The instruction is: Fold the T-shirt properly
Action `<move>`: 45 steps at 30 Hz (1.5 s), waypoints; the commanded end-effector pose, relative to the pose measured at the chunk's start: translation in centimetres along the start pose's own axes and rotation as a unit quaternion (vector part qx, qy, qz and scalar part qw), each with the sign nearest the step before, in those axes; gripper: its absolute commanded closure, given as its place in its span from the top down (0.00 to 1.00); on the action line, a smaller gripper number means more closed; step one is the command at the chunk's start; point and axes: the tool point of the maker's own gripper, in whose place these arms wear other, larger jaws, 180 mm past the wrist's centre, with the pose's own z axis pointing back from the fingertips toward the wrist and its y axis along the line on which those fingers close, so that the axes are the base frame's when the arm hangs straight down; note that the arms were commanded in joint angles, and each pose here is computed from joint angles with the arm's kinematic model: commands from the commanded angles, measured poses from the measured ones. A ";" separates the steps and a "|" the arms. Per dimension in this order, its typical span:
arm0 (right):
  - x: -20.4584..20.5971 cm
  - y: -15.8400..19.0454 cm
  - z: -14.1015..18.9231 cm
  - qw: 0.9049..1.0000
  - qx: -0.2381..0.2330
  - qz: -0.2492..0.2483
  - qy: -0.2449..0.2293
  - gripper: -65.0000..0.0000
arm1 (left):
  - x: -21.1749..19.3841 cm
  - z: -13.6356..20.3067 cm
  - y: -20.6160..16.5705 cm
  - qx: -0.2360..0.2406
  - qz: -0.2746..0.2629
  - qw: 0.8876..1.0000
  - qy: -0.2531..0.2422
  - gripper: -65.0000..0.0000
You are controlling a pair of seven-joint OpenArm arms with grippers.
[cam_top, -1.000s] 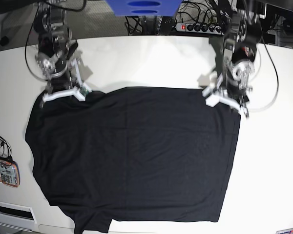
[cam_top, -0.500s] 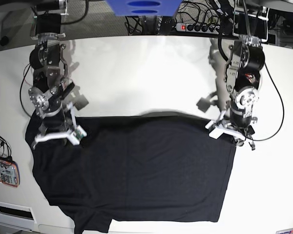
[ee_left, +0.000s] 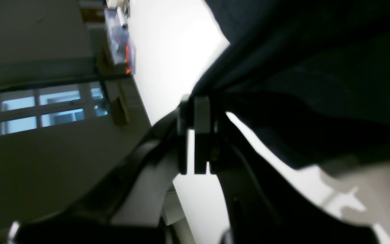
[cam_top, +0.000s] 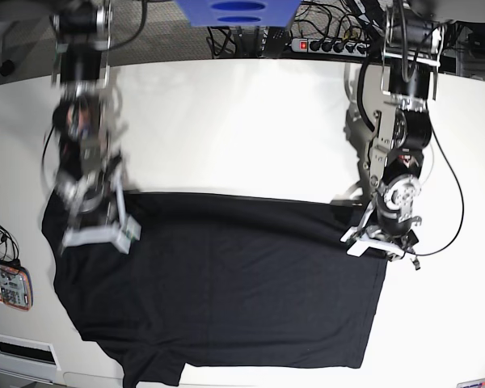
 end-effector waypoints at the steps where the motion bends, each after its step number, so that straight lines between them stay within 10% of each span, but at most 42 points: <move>1: -0.2 -1.0 -0.1 1.000 -0.010 0.001 0.005 0.00 | 0.6 -0.2 2.6 0.037 0.005 0.999 -0.007 0.00; 45: 4.0 -0.6 -6.5 0.997 0.063 0.052 0.010 0.00 | 1.0 -2.0 1.9 0.035 -0.093 0.995 0.016 0.00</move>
